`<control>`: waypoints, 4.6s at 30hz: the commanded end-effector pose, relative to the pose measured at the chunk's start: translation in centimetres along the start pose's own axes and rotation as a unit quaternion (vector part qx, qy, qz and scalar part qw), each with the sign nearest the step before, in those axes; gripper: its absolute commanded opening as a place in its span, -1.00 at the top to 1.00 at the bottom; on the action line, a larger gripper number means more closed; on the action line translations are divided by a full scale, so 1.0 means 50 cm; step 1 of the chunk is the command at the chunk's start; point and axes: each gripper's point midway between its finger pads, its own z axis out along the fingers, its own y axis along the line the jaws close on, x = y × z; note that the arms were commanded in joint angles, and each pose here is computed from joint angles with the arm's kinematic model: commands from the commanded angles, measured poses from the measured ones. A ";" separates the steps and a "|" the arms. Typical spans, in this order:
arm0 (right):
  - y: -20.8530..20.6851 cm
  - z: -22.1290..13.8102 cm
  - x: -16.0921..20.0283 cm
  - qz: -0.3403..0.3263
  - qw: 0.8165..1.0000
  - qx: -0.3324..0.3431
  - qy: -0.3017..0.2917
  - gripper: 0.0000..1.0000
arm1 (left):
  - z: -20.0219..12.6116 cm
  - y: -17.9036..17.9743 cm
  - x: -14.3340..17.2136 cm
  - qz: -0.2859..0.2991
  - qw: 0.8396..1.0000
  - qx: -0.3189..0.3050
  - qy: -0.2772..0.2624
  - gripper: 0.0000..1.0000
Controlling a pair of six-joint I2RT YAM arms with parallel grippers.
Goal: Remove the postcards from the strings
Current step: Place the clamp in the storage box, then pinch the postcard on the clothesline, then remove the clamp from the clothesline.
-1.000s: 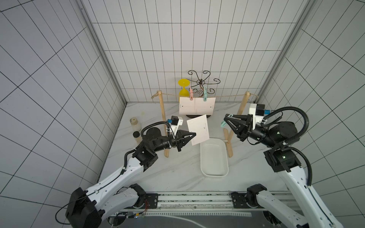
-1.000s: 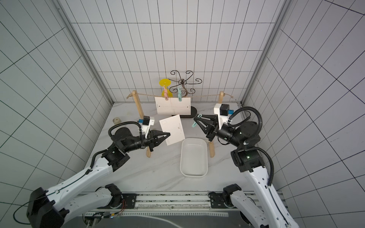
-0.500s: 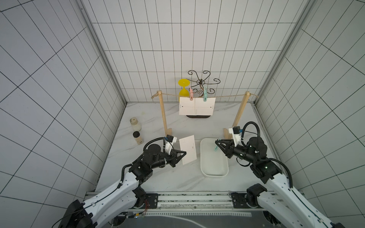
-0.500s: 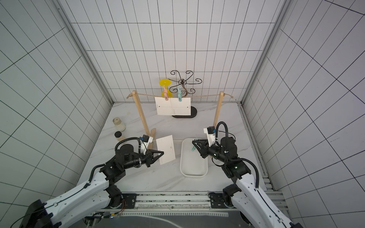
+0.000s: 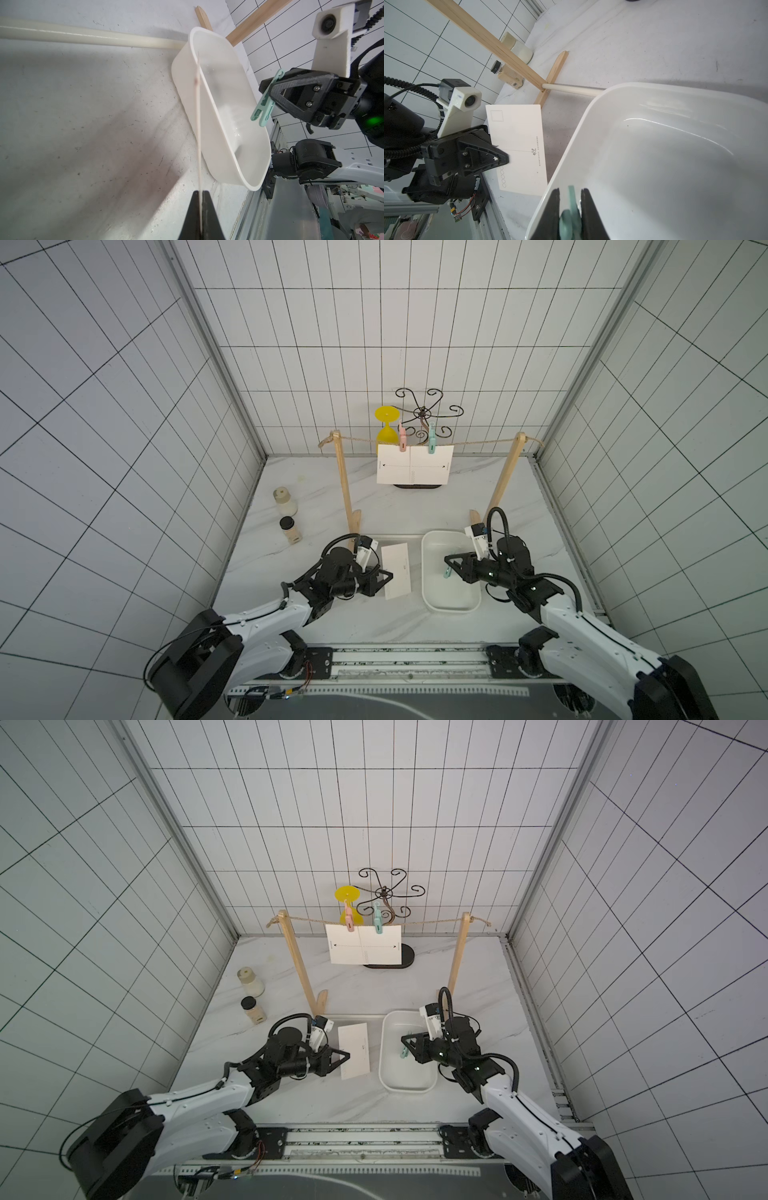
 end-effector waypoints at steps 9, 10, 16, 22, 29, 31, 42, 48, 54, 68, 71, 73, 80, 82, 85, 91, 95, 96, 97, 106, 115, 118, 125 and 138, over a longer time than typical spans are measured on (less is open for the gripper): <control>-0.046 0.030 0.050 0.029 0.999 0.031 0.026 0.49 | 0.013 0.015 -0.005 -0.003 1.000 0.004 -0.014 0.54; -0.049 0.030 0.051 0.031 0.999 0.037 0.025 0.38 | 0.010 0.019 -0.007 -0.005 1.000 0.000 -0.018 0.40; -0.050 0.024 0.046 0.034 0.998 0.042 0.016 0.03 | -0.019 0.044 -0.021 -0.015 0.998 -0.028 -0.044 0.20; -0.051 0.010 0.024 0.027 0.997 0.066 0.005 -0.09 | -0.059 0.062 -0.044 -0.003 0.994 -0.081 -0.072 0.15; -0.001 -0.029 -0.070 -0.019 0.996 0.066 -0.050 -0.11 | -0.112 0.027 -0.109 0.031 0.985 -0.106 -0.132 0.14; 0.024 -0.043 -0.105 -0.040 0.995 0.062 -0.065 -0.12 | -0.131 0.008 -0.139 0.048 0.980 -0.108 -0.161 0.13; 0.211 -0.152 -0.315 -0.169 0.971 0.005 -0.167 -0.12 | -0.195 -0.156 -0.309 0.162 0.952 -0.067 -0.250 0.10; 0.316 -0.210 -0.368 -0.203 0.956 -0.068 -0.199 -0.21 | -0.209 -0.230 -0.382 0.204 0.933 -0.029 -0.296 -0.01; 0.394 -0.263 -0.438 -0.247 0.932 -0.098 -0.248 -0.30 | -0.183 -0.282 -0.439 0.242 0.925 -0.004 -0.292 -0.05; 0.501 -0.260 -0.585 -0.335 0.889 -0.128 -0.286 -0.45 | -0.130 -0.317 -0.534 0.288 0.911 -0.006 -0.296 -0.11; 0.510 -0.257 -0.605 -0.342 0.883 -0.129 -0.293 -0.45 | -0.115 -0.311 -0.541 0.294 0.911 -0.012 -0.290 -0.12; 0.515 -0.260 -0.616 -0.347 0.879 -0.129 -0.299 -0.45 | -0.106 -0.309 -0.545 0.297 0.910 -0.014 -0.288 -0.13; 0.527 -0.265 -0.638 -0.360 0.871 -0.127 -0.310 -0.45 | -0.080 -0.314 -0.559 0.315 0.906 -0.014 -0.281 -0.18; 0.526 -0.267 -0.642 -0.361 0.870 -0.123 -0.312 -0.45 | -0.072 -0.319 -0.562 0.322 0.905 -0.010 -0.278 -0.20; 0.526 -0.273 -0.646 -0.363 0.868 -0.121 -0.316 -0.46 | -0.063 -0.329 -0.564 0.331 0.902 -0.006 -0.276 -0.20; 0.529 -0.279 -0.651 -0.366 0.866 -0.122 -0.319 -0.46 | -0.050 -0.339 -0.566 0.341 0.900 0.001 -0.273 -0.22; 0.531 -0.282 -0.654 -0.367 0.865 -0.123 -0.320 -0.46 | -0.042 -0.343 -0.563 0.344 0.899 0.010 -0.270 -0.21; 0.531 -0.282 -0.655 -0.368 0.864 -0.123 -0.320 -0.46 | -0.041 -0.342 -0.563 0.345 0.899 0.011 -0.270 -0.21; 0.530 -0.281 -0.655 -0.368 0.865 -0.124 -0.319 -0.47 | -0.039 -0.343 -0.561 0.345 0.900 0.015 -0.268 -0.22; 0.528 -0.272 -0.662 -0.370 0.865 -0.127 -0.314 -0.48 | -0.018 -0.352 -0.544 0.347 0.902 0.050 -0.252 -0.16; 0.522 -0.262 -0.670 -0.369 0.867 -0.127 -0.311 -0.47 | -0.017 -0.365 -0.536 0.353 0.898 0.072 -0.252 0.02; 0.520 -0.262 -0.672 -0.368 0.867 -0.126 -0.311 -0.47 | -0.017 -0.369 -0.533 0.354 0.897 0.083 -0.251 0.09; 0.512 -0.255 -0.677 -0.368 0.868 -0.123 -0.309 -0.47 | -0.010 -0.376 -0.518 0.352 0.898 0.109 -0.239 0.45; 0.485 -0.222 -0.710 -0.378 0.872 -0.120 -0.289 -0.57 | -0.017 -0.384 -0.499 0.362 0.895 0.145 -0.215 1.00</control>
